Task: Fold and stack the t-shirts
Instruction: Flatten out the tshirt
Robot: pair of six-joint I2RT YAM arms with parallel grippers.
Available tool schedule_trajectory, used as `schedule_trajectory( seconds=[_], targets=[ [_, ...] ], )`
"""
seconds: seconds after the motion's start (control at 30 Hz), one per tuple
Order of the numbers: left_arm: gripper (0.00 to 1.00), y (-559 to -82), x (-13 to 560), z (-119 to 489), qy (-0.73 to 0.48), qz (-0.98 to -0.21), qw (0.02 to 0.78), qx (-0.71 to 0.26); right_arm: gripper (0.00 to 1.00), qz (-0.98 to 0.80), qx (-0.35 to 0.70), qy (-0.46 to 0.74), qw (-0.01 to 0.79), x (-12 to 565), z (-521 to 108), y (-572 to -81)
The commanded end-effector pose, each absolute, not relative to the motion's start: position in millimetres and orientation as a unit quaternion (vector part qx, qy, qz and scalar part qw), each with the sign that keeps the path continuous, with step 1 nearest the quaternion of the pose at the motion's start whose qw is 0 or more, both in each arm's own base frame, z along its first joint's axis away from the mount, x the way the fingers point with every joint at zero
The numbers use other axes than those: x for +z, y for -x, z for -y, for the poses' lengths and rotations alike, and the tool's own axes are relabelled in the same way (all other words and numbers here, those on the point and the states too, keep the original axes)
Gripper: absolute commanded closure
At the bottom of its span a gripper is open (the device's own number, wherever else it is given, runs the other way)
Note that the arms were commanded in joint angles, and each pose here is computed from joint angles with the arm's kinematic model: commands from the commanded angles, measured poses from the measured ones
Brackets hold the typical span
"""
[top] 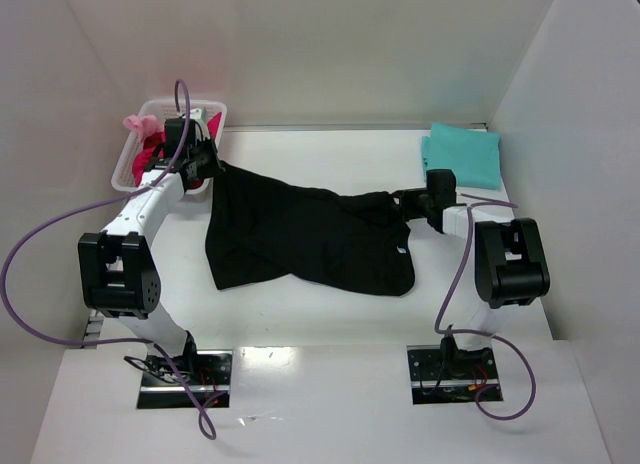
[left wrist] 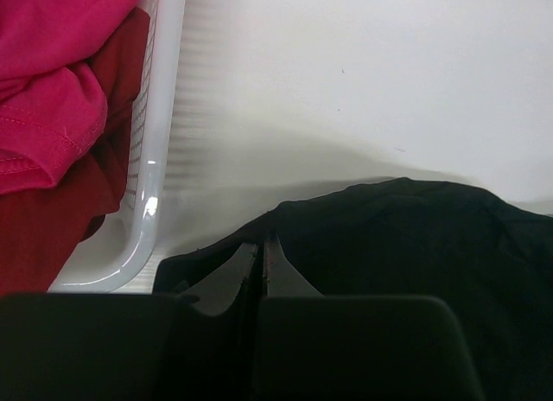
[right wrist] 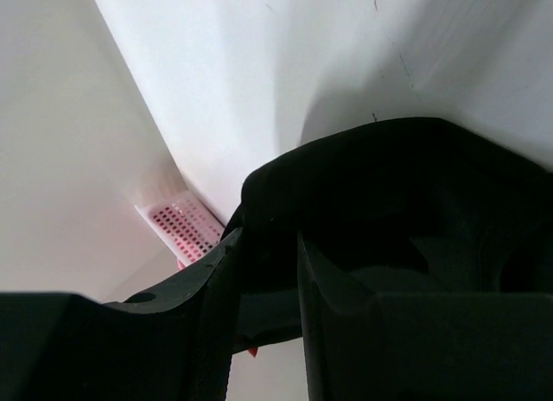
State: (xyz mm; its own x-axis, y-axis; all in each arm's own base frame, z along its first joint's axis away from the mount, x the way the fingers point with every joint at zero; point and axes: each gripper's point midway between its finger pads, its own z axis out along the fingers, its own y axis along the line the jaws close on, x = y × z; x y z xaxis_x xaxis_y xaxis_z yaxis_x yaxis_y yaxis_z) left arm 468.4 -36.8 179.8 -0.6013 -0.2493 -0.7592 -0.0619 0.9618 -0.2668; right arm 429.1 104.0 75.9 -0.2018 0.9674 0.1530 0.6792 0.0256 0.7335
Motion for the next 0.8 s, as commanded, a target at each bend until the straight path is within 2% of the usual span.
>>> schedule_trajectory(
  seconds=[0.0,0.03,0.07,0.2,0.3,0.4,0.5,0.6,0.7,0.77],
  targets=[
    [1.0,-476.6,183.1,38.0,0.073,-0.882,0.453,-0.105,0.64,-0.682,0.384,-0.585,0.211,90.6,-109.6,-447.5],
    [1.0,-476.8,182.9,36.4,0.076,-0.882,0.453,-0.101,0.64,-0.685,0.384,-0.582,0.21,90.6,-113.7,-446.5],
    [1.0,-476.1,187.1,36.4,0.075,-0.88,0.458,-0.102,0.77,-0.686,0.382,-0.584,0.207,86.6,-113.7,-446.3],
    [1.0,-476.1,187.1,36.4,0.075,-0.88,0.458,-0.102,1.0,-0.689,0.38,-0.58,0.209,85.9,-113.9,-448.4],
    [1.0,-476.1,187.1,36.4,0.075,-0.88,0.458,-0.102,1.0,-0.693,0.391,-0.555,0.243,105.4,-112.5,-459.6],
    [1.0,-474.8,196.1,34.8,0.076,-0.875,0.467,-0.099,1.0,-0.695,0.396,-0.513,0.312,155.1,-105.4,-474.4],
    [1.0,-472.1,243.4,26.1,0.08,-0.853,0.507,-0.098,1.0,-0.687,0.386,-0.482,0.383,213.5,-80.4,-482.2],
    [1.0,-463.7,297.5,13.5,0.087,-0.821,0.557,-0.092,1.0,-0.648,0.391,-0.443,0.48,304.4,-49.7,-475.2],
    [1.0,-449.5,347.5,1.2,0.094,-0.789,0.602,-0.085,1.0,-0.63,0.371,-0.413,0.544,357.5,-26.2,-462.5],
    [1.0,-445.4,360.7,-0.2,0.099,-0.777,0.616,-0.085,1.0,-0.624,0.364,-0.389,0.571,379.1,-21.4,-455.5]
  ],
)
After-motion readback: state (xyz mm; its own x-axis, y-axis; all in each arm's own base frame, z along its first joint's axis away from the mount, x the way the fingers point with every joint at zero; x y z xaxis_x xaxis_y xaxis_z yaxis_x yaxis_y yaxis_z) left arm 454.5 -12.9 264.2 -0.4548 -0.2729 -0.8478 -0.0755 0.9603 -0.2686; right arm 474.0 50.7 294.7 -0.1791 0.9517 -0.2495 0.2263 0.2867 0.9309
